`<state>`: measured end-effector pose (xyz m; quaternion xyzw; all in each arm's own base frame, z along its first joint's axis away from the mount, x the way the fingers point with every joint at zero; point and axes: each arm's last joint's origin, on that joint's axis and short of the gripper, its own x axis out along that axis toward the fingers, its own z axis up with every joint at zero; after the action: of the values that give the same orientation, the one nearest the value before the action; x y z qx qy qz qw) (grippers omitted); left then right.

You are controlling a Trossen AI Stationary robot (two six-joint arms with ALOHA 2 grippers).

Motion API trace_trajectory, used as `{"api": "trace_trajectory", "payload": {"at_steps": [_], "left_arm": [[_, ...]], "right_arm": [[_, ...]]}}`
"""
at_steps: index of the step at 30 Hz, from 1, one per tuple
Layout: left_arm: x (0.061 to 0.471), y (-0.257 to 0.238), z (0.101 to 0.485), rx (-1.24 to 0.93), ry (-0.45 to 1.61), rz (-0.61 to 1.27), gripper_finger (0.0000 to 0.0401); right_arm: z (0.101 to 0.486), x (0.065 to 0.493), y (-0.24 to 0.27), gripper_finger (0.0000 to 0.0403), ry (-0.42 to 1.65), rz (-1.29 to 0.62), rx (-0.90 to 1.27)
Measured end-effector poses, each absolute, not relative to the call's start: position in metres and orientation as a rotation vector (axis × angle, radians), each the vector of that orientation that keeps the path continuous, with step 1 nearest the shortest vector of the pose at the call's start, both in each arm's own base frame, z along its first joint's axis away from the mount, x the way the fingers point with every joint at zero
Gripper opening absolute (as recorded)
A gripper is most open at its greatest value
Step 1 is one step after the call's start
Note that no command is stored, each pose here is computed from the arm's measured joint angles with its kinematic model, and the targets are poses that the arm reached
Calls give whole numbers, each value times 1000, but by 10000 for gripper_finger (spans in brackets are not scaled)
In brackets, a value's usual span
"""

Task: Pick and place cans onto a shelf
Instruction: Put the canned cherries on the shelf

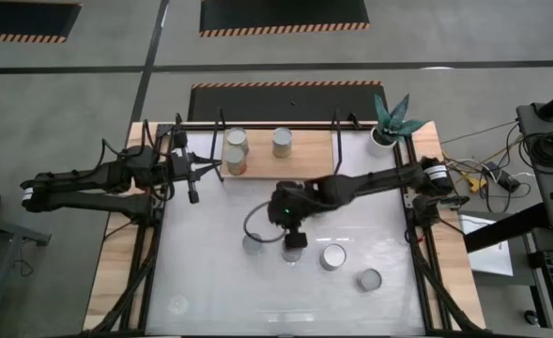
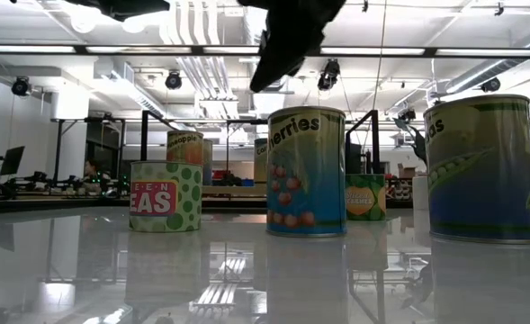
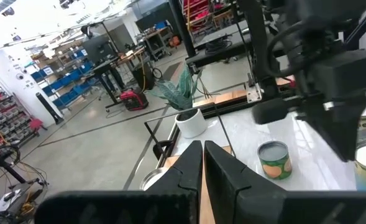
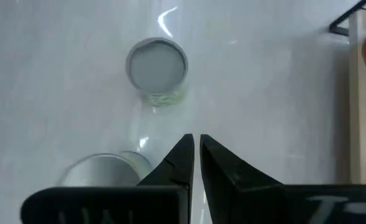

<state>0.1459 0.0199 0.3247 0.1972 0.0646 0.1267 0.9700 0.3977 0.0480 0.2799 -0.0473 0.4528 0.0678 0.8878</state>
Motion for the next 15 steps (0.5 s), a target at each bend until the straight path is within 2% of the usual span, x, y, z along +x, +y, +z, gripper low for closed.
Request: {"api": "trace_trajectory", "payload": {"at_steps": [9, 15], "left_arm": [[147, 20, 324, 395, 131, 256, 0], [147, 20, 325, 395, 128, 256, 0]], "right_arm": [[264, 352, 81, 17, 955, -21, -72], [245, 333, 99, 18, 959, -37, -15]]}}
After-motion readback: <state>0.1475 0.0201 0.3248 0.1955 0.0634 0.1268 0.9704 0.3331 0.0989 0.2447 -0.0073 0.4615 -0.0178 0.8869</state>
